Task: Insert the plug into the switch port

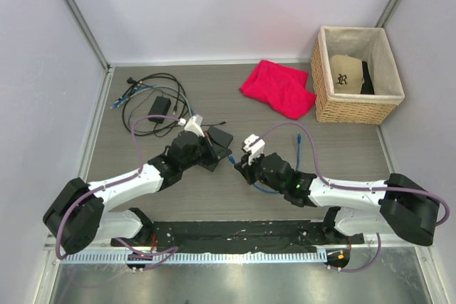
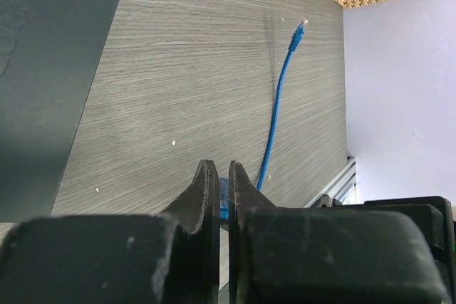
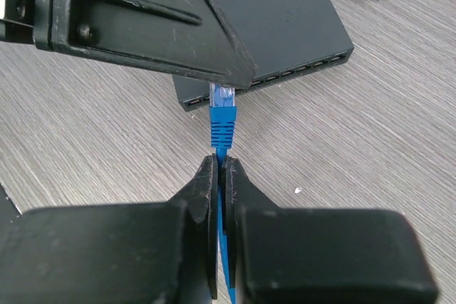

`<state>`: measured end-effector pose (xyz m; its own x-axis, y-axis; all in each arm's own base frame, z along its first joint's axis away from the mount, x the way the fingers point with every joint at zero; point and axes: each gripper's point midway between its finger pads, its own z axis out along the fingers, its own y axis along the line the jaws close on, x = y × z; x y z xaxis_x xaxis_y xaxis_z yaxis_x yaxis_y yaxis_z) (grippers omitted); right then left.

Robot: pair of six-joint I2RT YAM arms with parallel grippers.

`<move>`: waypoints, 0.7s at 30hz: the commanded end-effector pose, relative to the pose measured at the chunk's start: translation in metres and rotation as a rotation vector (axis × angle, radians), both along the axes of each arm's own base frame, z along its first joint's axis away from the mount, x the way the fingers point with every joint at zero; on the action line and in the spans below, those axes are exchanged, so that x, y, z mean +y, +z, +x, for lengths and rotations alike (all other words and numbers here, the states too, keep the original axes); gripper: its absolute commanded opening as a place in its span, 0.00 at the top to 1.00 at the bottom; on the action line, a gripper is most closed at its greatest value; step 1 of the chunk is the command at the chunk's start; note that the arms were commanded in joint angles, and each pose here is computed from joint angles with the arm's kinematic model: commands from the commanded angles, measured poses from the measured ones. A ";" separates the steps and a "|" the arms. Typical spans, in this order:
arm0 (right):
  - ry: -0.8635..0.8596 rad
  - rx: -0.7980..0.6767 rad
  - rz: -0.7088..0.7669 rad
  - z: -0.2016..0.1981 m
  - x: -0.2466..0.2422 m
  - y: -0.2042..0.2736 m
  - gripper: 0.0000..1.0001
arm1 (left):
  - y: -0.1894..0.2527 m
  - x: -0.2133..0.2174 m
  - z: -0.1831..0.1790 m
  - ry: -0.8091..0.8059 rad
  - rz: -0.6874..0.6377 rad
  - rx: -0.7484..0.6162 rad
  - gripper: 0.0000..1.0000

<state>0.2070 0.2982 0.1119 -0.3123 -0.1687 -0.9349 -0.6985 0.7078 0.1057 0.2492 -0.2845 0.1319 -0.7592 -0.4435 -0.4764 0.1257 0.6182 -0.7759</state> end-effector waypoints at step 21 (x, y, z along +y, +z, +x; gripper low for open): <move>0.132 -0.055 0.223 0.019 0.014 0.048 0.63 | 0.027 0.003 0.005 0.075 -0.139 -0.049 1.00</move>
<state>0.2178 0.2992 0.1333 -0.3129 -0.0479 -0.9486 -0.7650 0.6046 0.2218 0.2494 -0.2804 0.1394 -0.7341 -0.5222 -0.4341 0.0878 0.5610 -0.8232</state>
